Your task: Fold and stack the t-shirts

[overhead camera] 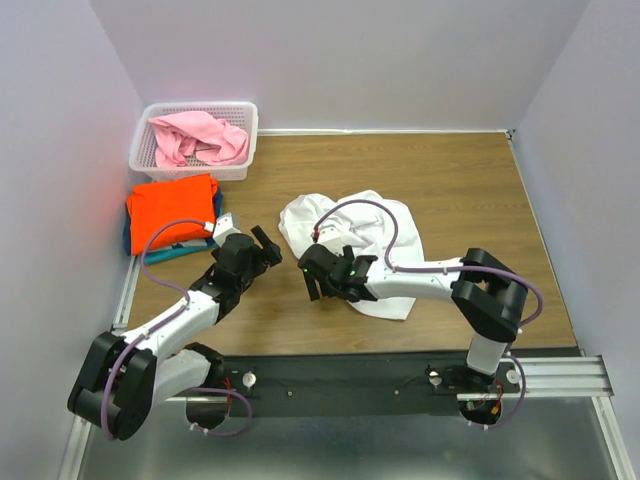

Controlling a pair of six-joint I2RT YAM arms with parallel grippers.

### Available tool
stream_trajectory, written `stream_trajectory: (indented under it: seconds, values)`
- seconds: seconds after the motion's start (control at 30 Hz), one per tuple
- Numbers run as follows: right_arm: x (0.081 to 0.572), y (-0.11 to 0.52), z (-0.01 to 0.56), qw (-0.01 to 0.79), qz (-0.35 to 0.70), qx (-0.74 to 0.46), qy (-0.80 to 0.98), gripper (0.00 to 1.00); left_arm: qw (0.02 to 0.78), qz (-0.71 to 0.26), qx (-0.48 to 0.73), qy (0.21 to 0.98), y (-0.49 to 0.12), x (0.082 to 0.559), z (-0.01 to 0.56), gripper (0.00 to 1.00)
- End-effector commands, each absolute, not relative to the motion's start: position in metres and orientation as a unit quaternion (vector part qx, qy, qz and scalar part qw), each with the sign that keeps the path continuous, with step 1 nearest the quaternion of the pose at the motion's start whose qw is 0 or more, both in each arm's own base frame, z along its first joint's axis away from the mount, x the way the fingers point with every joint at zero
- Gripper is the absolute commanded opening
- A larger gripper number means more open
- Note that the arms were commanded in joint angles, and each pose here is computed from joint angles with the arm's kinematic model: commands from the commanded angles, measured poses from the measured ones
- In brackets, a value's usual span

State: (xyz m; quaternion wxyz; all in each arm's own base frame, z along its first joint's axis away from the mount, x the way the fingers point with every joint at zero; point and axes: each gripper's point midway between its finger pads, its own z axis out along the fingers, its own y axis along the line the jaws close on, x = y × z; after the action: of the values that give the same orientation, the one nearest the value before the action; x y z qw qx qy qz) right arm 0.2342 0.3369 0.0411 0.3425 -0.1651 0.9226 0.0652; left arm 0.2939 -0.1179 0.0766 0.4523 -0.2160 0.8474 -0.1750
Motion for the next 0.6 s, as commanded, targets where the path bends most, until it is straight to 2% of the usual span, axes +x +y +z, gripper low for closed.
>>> stream_trajectory:
  seconds: [0.0,0.07,0.2,0.33,0.37,0.43,0.53,0.57]
  values:
    - [0.238,0.323,0.035,0.348,0.017,-0.135,0.927,0.85,0.471,-0.170,-0.230,0.835,-0.112,0.297,0.085,0.98]
    - [0.238,0.321,0.030,0.343,0.014,-0.126,0.931,0.82,0.473,-0.170,-0.230,0.833,-0.111,0.298,0.087,0.98]
    - [0.235,0.313,0.020,0.330,0.009,-0.106,0.938,0.71,0.475,-0.171,-0.227,0.833,-0.112,0.297,0.088,0.98]
    - [0.239,0.303,0.012,0.316,0.004,-0.092,0.944,0.70,0.477,-0.175,-0.226,0.831,-0.112,0.297,0.091,0.98]
    - [0.239,0.302,0.008,0.312,0.002,-0.089,0.946,0.63,0.478,-0.175,-0.226,0.831,-0.112,0.297,0.091,0.98]
    - [0.242,0.298,0.004,0.306,0.000,-0.081,0.949,0.59,0.478,-0.177,-0.227,0.830,-0.112,0.297,0.092,0.98]
    - [0.244,0.294,-0.001,0.303,-0.006,-0.072,0.950,0.45,0.477,-0.178,-0.225,0.831,-0.112,0.296,0.091,0.98]
    - [0.245,0.293,0.000,0.305,-0.006,-0.066,0.950,0.34,0.476,-0.180,-0.224,0.831,-0.114,0.296,0.092,0.98]
